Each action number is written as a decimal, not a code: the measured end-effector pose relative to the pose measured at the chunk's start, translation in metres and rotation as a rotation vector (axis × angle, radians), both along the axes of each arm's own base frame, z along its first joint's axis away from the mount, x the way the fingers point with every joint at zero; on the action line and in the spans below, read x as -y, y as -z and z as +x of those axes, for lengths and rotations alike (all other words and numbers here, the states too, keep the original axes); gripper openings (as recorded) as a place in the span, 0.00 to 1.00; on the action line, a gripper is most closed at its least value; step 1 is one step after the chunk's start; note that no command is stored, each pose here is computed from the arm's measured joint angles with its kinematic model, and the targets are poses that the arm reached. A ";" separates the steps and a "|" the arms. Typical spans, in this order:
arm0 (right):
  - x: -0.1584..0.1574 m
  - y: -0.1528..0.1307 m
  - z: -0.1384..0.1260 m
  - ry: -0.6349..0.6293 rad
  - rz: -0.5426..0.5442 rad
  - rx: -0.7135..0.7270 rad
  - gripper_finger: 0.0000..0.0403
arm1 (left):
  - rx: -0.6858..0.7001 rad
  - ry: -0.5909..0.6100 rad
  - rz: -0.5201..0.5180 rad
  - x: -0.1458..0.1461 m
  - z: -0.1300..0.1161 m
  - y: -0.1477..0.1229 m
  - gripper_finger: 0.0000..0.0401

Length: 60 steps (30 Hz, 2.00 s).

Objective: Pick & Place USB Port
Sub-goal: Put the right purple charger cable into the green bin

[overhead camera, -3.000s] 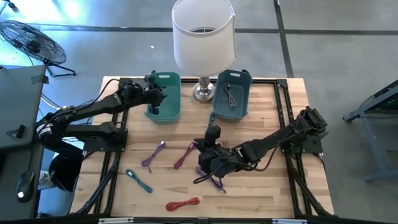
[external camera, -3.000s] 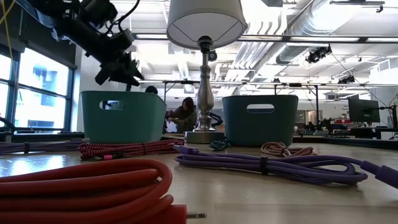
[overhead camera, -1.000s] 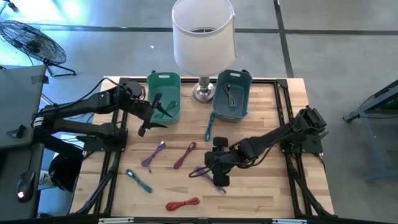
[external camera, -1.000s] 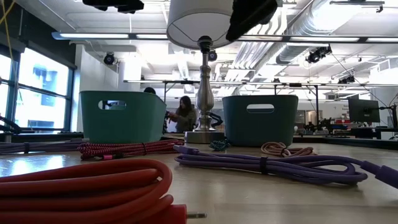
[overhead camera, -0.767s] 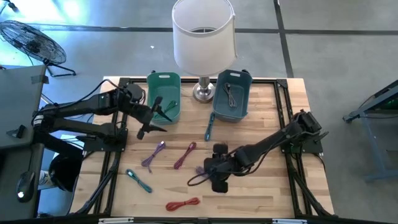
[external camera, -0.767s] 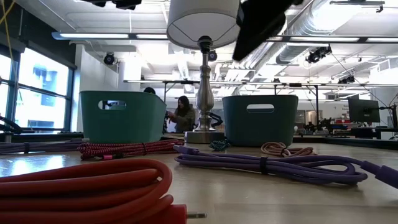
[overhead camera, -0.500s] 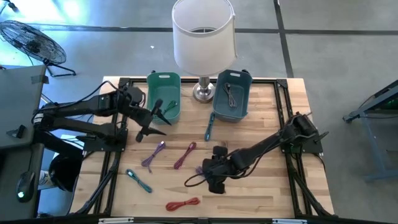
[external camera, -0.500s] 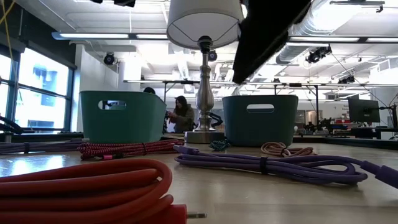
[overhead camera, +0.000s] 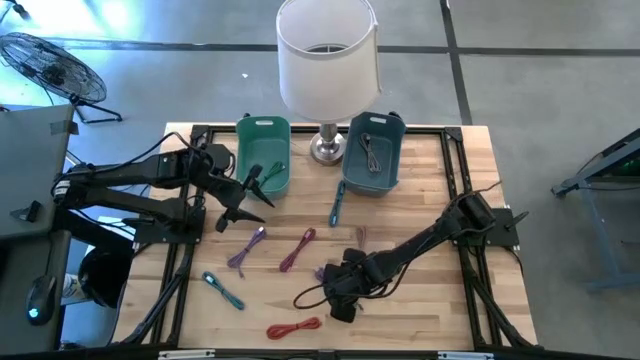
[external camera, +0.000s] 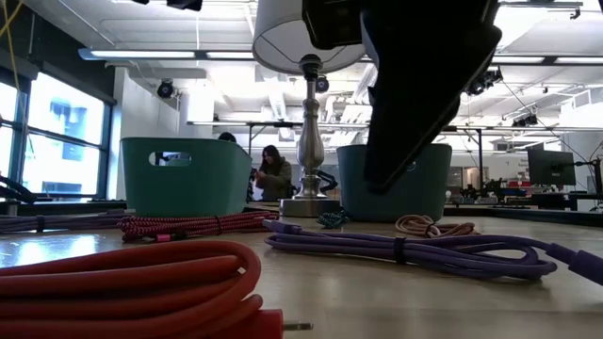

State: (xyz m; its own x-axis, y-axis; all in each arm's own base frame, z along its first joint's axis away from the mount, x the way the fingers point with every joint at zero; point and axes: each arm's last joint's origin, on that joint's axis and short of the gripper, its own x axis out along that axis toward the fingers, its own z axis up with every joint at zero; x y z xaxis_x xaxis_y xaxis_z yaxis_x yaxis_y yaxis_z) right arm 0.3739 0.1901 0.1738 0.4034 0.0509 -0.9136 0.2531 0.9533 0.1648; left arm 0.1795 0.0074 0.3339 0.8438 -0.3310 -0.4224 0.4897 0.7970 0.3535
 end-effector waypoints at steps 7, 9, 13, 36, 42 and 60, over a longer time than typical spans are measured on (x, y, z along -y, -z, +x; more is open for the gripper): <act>-0.002 0.000 0.001 0.037 0.012 0.017 0.47 | -0.012 0.001 -0.002 0.000 -0.001 0.001 0.51; -0.002 0.000 0.001 0.037 0.015 0.016 0.47 | -0.012 0.001 -0.002 0.000 -0.001 0.001 0.51; -0.003 0.004 0.001 0.036 0.013 0.005 0.47 | -0.012 0.001 -0.002 0.000 -0.001 0.001 0.51; 0.001 0.042 0.006 0.037 -0.024 -0.113 0.47 | -0.096 -0.011 -0.033 0.000 -0.004 0.007 0.51; 0.003 0.049 0.007 0.043 -0.036 -0.135 0.38 | -0.138 -0.044 -0.068 0.000 -0.003 0.017 0.51; 0.002 0.047 0.007 0.001 -0.170 -0.100 0.03 | -0.082 -0.116 -0.074 -0.003 0.008 0.062 0.51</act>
